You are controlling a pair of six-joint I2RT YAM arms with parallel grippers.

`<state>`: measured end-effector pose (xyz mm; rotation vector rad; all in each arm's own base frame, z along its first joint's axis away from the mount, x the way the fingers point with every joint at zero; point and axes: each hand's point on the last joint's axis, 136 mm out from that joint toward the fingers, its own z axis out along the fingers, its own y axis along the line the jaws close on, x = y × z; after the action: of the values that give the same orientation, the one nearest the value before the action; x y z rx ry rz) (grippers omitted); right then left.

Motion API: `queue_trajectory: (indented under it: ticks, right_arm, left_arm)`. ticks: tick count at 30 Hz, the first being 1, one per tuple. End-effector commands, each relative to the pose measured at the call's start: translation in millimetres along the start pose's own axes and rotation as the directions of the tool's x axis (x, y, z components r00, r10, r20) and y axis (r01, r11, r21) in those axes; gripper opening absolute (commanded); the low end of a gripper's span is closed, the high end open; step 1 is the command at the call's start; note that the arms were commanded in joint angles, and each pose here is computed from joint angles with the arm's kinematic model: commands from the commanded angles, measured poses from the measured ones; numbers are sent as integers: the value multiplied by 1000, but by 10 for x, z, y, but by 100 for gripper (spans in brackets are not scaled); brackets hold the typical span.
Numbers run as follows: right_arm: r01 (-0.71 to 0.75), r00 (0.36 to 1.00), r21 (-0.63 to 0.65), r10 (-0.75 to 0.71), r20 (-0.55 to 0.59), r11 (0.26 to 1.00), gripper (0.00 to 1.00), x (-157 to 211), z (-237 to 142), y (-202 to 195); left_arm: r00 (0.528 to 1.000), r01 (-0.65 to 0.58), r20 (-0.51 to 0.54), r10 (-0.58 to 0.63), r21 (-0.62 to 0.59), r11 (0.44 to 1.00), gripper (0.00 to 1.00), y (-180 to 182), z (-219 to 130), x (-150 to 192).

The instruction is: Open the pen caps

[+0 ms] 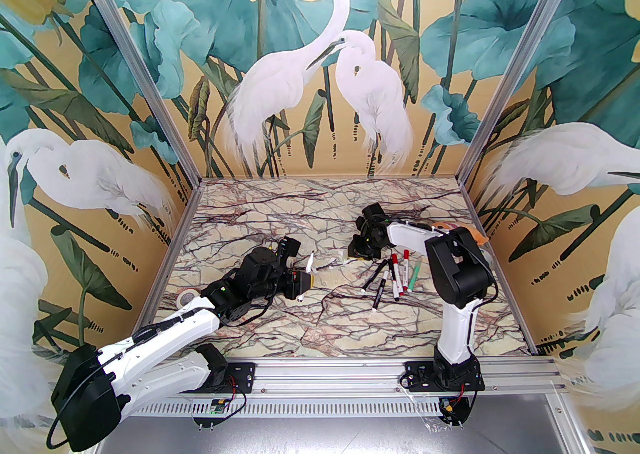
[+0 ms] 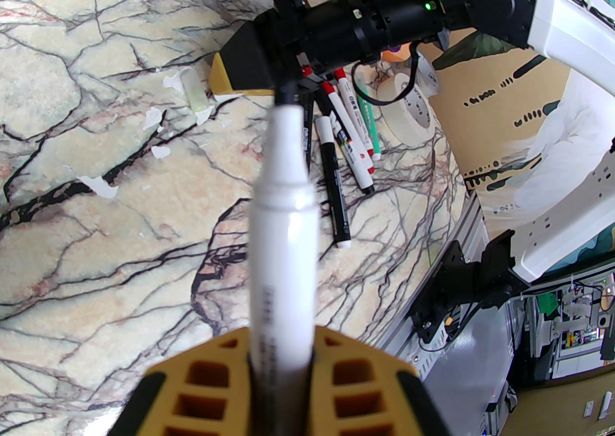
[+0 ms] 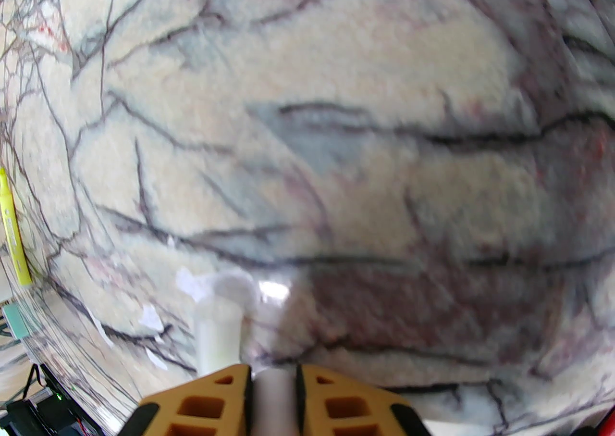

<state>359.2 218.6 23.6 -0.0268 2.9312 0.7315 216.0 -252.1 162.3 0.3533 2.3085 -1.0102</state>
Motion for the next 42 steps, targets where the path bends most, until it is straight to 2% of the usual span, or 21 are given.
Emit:
queue_trajectory:
  ticks: [1, 7, 11, 23, 30, 42]
  right_arm:
    - [50, 999, 32, -50, -9, 998, 22, -14, -261, 41]
    - [58, 991, 26, -54, -120, 998, 23, 159, -380, 98]
    - [63, 983, 66, -50, -179, 996, 24, 275, -415, 30]
    - [103, 940, 136, -51, -338, 985, 24, 551, -286, -10]
    - [123, 929, 202, -41, -369, 972, 25, 612, -187, -67]
    - [131, 940, 245, -42, -338, 961, 30, 563, -133, -72]
  left_arm:
    - [1000, 3, -4, -3, 16, 1000, 8, 18, 20, 35]
    - [1000, -7, -7, 7, 25, 1000, 8, 1, 19, 40]
    - [1000, -12, -10, 13, 32, 999, 8, -6, 10, 57]
    - [1000, -23, -10, 24, 67, 997, 8, -59, -17, 84]
    - [999, -37, -20, 38, 77, 996, 9, -87, -35, 96]
    - [999, -45, -20, 47, 77, 996, 9, -96, -62, 96]
